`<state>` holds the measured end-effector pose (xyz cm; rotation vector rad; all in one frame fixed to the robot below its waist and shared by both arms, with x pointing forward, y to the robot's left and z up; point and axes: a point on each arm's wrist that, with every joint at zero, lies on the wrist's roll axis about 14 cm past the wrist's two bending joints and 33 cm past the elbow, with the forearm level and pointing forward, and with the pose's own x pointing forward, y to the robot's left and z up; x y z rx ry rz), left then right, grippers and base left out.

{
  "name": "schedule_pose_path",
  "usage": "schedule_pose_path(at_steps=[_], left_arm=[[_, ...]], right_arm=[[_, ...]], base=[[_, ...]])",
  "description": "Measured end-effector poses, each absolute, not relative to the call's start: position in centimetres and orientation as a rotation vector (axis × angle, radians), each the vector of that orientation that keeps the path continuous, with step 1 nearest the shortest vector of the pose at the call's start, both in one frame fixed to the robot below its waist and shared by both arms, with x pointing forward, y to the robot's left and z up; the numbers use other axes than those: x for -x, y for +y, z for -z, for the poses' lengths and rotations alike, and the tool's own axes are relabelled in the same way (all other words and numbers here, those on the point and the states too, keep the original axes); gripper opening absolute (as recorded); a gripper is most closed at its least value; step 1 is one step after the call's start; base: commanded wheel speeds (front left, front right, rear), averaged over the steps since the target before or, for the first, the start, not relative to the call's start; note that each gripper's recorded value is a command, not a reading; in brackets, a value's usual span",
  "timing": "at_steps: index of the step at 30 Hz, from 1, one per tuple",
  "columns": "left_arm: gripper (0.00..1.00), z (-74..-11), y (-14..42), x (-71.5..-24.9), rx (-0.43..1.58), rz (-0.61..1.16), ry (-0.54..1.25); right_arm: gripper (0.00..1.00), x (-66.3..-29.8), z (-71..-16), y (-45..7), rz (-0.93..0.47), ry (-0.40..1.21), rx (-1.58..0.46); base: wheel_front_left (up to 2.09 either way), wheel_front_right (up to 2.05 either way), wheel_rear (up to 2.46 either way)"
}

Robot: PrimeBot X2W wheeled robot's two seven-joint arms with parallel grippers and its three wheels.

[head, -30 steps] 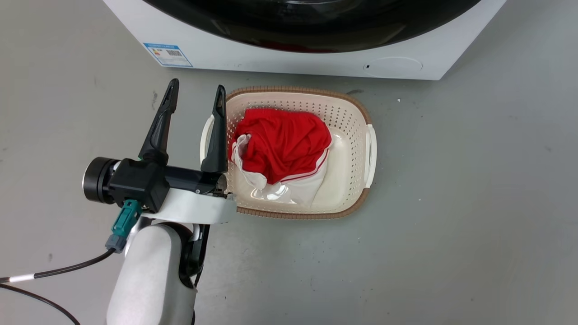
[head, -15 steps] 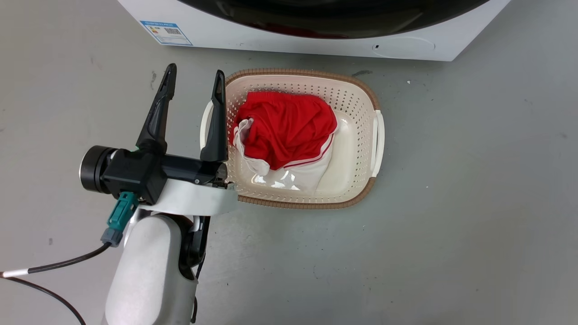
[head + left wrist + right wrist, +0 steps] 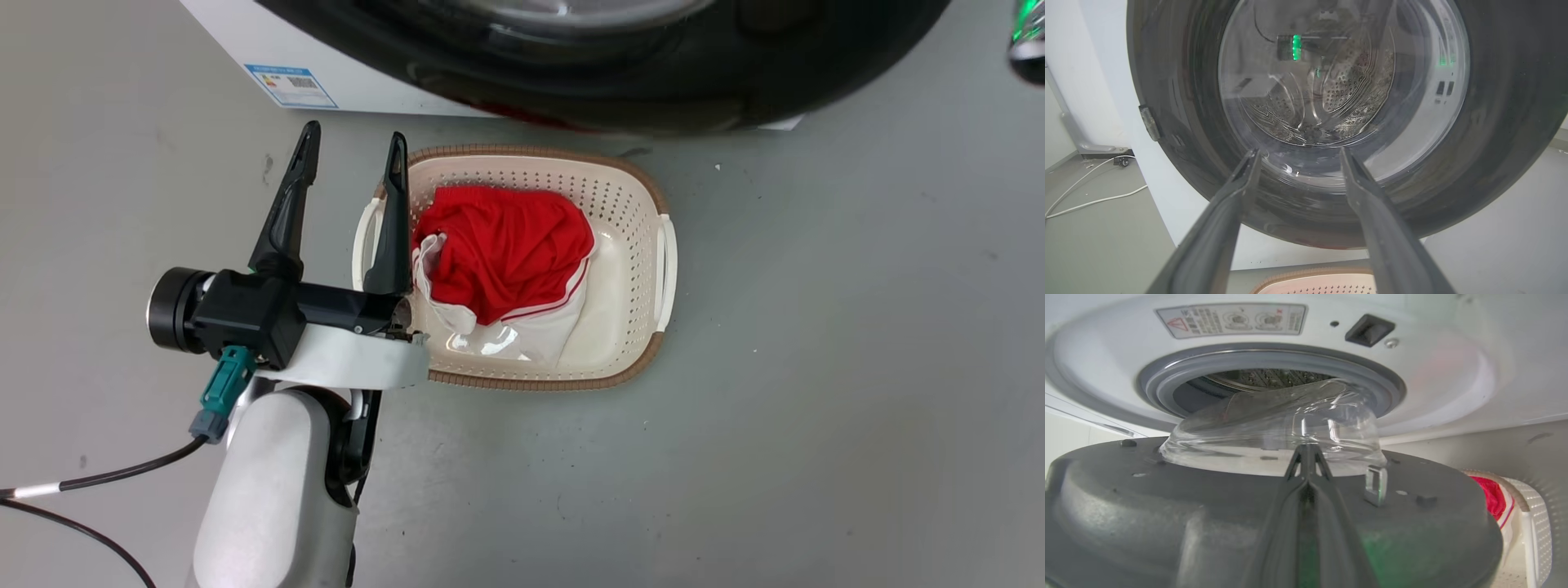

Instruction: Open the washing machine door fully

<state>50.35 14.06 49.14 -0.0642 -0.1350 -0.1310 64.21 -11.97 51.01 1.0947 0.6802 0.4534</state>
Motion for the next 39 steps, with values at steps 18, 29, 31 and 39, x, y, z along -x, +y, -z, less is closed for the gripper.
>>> schedule_pose_path(at_steps=[18, 29, 31, 39], left_arm=[[1.0, -51.2, 13.7, -47.4, 0.067, 0.14, -0.147], [1.0, -52.6, 13.8, -44.1, 0.063, 0.137, -0.154], [1.0, -52.9, 13.9, -43.6, 0.062, 0.135, -0.158], [1.0, -53.7, 13.8, -41.8, 0.061, 0.137, -0.171]], right_arm=[[0.0, -55.2, -51.0, -7.8, -0.653, 0.876, -1.123], [0.0, -47.6, -50.8, -3.7, -0.777, 0.976, -1.151], [0.0, -46.3, -51.0, -3.0, -0.8, 0.987, -1.152], [0.0, -42.4, -51.7, -0.5, -0.883, 1.01, -1.171]], base=[[0.0, 0.0, 0.0], [0.0, 0.0, 0.0], [0.0, 0.0, 0.0], [0.0, 0.0, 0.0]])
